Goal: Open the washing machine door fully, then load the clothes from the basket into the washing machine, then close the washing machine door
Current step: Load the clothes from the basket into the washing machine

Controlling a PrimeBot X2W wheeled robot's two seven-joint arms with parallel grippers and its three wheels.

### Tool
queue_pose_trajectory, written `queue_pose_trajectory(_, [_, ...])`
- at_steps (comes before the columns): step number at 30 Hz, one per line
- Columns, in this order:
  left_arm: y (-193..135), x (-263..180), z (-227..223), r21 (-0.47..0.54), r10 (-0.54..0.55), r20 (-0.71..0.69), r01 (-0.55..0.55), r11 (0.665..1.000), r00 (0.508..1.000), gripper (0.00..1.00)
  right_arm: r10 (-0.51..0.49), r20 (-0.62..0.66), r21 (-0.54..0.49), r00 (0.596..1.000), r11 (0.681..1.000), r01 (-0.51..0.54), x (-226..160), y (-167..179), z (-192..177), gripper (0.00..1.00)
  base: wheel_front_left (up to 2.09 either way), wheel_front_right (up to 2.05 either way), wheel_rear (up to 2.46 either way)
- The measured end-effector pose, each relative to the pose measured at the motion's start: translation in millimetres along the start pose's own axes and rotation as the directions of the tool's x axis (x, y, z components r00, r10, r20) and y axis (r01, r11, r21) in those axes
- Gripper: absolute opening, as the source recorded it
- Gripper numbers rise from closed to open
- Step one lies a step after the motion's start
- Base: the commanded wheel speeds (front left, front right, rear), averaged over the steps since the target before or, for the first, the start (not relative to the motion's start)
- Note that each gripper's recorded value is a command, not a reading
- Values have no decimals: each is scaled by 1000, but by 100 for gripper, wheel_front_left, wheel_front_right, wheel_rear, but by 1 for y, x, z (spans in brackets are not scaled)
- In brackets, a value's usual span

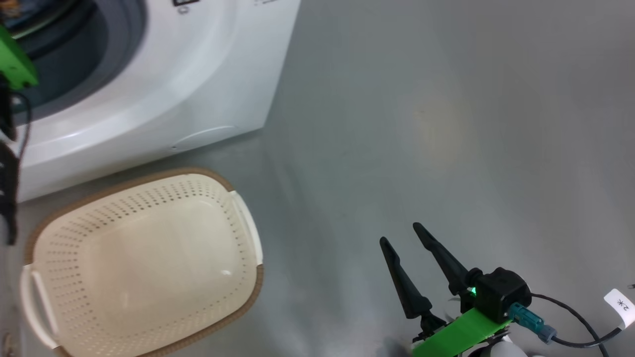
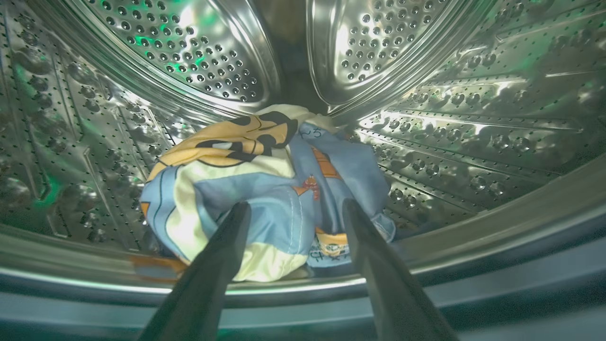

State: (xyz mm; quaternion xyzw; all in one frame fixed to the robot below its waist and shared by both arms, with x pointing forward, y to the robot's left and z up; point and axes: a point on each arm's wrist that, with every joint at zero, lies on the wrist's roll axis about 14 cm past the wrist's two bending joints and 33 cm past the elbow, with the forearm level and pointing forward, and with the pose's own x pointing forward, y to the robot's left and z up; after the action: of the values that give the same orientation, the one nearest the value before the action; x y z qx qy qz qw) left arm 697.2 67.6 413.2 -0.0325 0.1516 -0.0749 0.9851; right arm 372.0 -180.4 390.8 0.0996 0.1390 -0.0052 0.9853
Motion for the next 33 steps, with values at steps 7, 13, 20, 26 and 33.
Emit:
queue_pose_trajectory(7, [0, -36, 3, -44, 13, 30, -11, 999, 999, 100, 59, 53, -18, 997, 998, -58, 11, 14, 15, 100, 0, 0, 0])
queue_pose_trajectory(13, [2, -68, -9, -62, 3, 20, -2, 998, 1000, 100, 94, 90, -28, 992, 995, -91, 13, 24, 27, 100, 0, 0, 0])
queue_pose_trajectory(20, [0, -108, -13, -96, -2, 55, 7, 995, 998, 100, 120, 126, -44, 985, 992, -116, 9, 32, 39, 100, 0, 0, 0])
queue_pose_trajectory(26, [7, -143, -27, -115, 14, 72, -6, 993, 997, 100, 140, 156, -72, 978, 989, -130, 5, 37, 49, 100, 0, 0, 0])
queue_pose_trajectory(33, [19, -193, -41, -153, 50, 107, -33, 988, 993, 100, 155, 200, -104, 967, 985, -137, -1, 38, 65, 100, 0, 0, 0])
